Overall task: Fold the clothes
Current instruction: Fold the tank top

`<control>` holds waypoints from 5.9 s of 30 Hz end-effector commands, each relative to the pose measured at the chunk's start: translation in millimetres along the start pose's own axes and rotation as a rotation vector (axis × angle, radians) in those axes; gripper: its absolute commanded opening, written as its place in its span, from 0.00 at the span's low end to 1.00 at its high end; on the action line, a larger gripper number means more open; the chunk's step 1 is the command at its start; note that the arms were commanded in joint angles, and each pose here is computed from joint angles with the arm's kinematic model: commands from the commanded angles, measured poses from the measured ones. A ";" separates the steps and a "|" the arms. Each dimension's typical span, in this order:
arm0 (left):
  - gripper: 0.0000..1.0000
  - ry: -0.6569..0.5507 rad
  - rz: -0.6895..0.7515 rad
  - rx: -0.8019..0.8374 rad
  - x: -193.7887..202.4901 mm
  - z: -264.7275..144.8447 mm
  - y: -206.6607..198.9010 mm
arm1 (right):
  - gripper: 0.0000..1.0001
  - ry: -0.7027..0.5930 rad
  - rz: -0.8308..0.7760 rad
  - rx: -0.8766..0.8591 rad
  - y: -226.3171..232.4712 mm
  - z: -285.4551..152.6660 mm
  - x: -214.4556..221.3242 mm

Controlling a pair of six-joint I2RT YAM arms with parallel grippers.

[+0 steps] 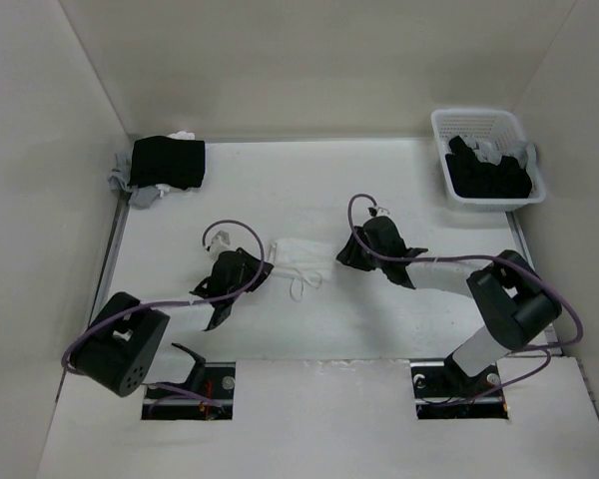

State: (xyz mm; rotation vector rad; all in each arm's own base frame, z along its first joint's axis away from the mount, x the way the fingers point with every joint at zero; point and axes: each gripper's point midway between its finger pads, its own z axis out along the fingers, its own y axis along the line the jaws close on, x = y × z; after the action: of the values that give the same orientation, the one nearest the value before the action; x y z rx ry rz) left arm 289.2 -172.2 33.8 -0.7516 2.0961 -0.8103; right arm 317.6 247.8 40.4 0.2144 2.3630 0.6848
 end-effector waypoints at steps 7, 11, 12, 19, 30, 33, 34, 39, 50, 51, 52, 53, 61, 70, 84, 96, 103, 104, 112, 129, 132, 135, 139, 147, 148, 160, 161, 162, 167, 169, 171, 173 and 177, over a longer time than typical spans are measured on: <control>0.13 0.007 0.175 0.092 34.9 -29.9 -62.9 | 0.36 -0.071 -0.007 -0.079 25.3 -5.2 -17.9; 0.15 0.068 0.238 0.159 77.7 -24.6 -107.3 | 0.46 -0.100 0.037 -0.116 35.0 7.4 -38.1; 0.15 0.083 0.241 0.178 86.9 -21.8 -117.1 | 0.48 -0.100 0.044 -0.127 37.7 9.7 -41.6; 0.16 0.092 0.232 0.142 97.3 -7.6 -99.2 | 0.37 -0.035 0.122 -0.133 29.2 39.7 -41.4; 0.18 -0.019 0.145 0.005 36.5 15.1 -37.8 | 0.22 -0.046 0.337 -0.128 -2.7 -4.1 12.5; 0.17 -0.028 0.145 0.062 31.2 0.2 -53.5 | 0.27 -0.035 0.361 -0.153 5.1 -18.4 34.1; 0.17 -0.015 0.155 0.080 36.6 -7.1 -59.1 | 0.29 -0.029 0.354 -0.164 9.2 -21.4 38.1; 0.17 0.048 0.222 0.119 75.4 -29.5 -80.1 | 0.34 -0.063 0.301 -0.167 11.5 -27.9 32.0; 0.18 0.028 0.252 0.068 82.1 -12.8 -76.5 | 0.35 -0.064 0.259 -0.177 20.9 -20.5 24.4; 0.18 0.036 0.252 0.070 83.9 -10.7 -77.4 | 0.35 -0.060 0.257 -0.176 20.8 -19.7 25.3; 0.18 0.046 0.251 0.074 86.1 -8.3 -78.2 | 0.35 -0.059 0.257 -0.177 21.1 -19.5 25.4; 0.19 0.059 0.251 0.078 88.7 -5.8 -78.5 | 0.35 -0.059 0.257 -0.177 21.0 -19.0 25.5; 0.19 0.095 0.224 0.106 99.2 0.9 -79.0 | 0.35 -0.053 0.252 -0.168 18.4 -16.2 28.1; 0.18 0.106 0.211 0.137 106.1 -11.8 -85.0 | 0.35 -0.058 0.255 -0.171 15.6 -17.0 28.7; 0.18 0.121 0.202 0.149 112.7 -14.9 -85.7 | 0.37 -0.044 0.264 -0.176 11.5 -11.9 33.8; 0.05 0.094 0.157 0.152 105.3 -10.6 -83.0 | 0.17 -0.043 0.268 -0.183 10.6 -14.0 35.8; 0.00 0.071 0.138 0.177 96.5 -20.0 -81.4 | 0.14 -0.048 0.269 -0.168 4.6 -13.9 36.4; 0.00 0.068 0.135 0.175 94.9 -20.4 -80.0 | 0.14 -0.050 0.269 -0.166 3.4 -14.4 35.9; 0.05 0.088 0.110 0.126 95.5 -19.8 -55.0 | 0.18 -0.047 0.268 -0.164 0.1 -18.2 39.2; 0.21 -0.130 0.250 0.251 18.8 -58.5 -115.0 | 0.24 -0.190 0.068 -0.197 27.8 -76.6 -4.2; 0.24 -0.189 0.225 0.260 -10.5 -49.1 -130.7 | 0.11 -0.184 -0.010 -0.250 57.4 -73.9 -16.3; 0.24 -0.156 0.225 0.304 -8.8 -28.7 -156.9 | 0.09 -0.167 -0.012 -0.267 68.4 -62.6 -18.1; 0.23 -0.059 0.209 0.358 10.5 4.9 -178.9 | 0.09 -0.090 -0.010 -0.285 69.7 -47.1 6.3; 0.21 0.040 0.183 0.306 22.4 82.9 -153.0 | 0.09 0.072 0.040 -0.330 67.7 -17.4 65.9; 0.20 0.039 0.175 0.292 19.3 91.5 -147.0 | 0.08 0.075 0.061 -0.317 62.2 -15.6 68.9; 0.22 -0.023 0.161 0.328 -16.3 116.3 -151.7 | 0.21 0.134 0.104 -0.286 42.7 -17.6 102.8; 0.24 -0.029 0.160 0.350 -19.4 109.2 -158.4 | 0.26 0.120 0.102 -0.301 47.4 -21.9 97.7; 0.25 -0.037 0.159 0.366 -23.0 101.0 -163.9 | 0.32 0.104 0.098 -0.322 53.6 -27.8 91.5; 0.33 -0.110 0.186 0.431 -46.7 51.6 -184.4 | 0.50 -0.018 0.030 -0.458 95.6 -73.1 45.0; 0.37 -0.134 0.205 0.425 -53.9 34.2 -181.2 | 0.55 -0.096 -0.016 -0.499 107.4 -94.6 21.6; 0.39 -0.141 0.225 0.376 -58.1 22.6 -166.6 | 0.60 -0.194 -0.047 -0.504 108.7 -112.0 -4.8; 0.40 -0.151 0.244 0.307 -62.1 12.9 -146.1 | 0.65 -0.297 -0.054 -0.478 102.1 -125.3 -32.6; 0.45 -0.174 0.275 0.191 -68.4 -9.0 -102.7 | 0.72 -0.476 -0.007 -0.390 75.6 -139.7 -81.2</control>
State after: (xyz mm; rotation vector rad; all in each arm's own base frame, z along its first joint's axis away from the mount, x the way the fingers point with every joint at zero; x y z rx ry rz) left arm 359.6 -214.5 180.2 -0.3881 1.7777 -0.9138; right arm 265.6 257.5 211.0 0.1062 1.7843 1.1188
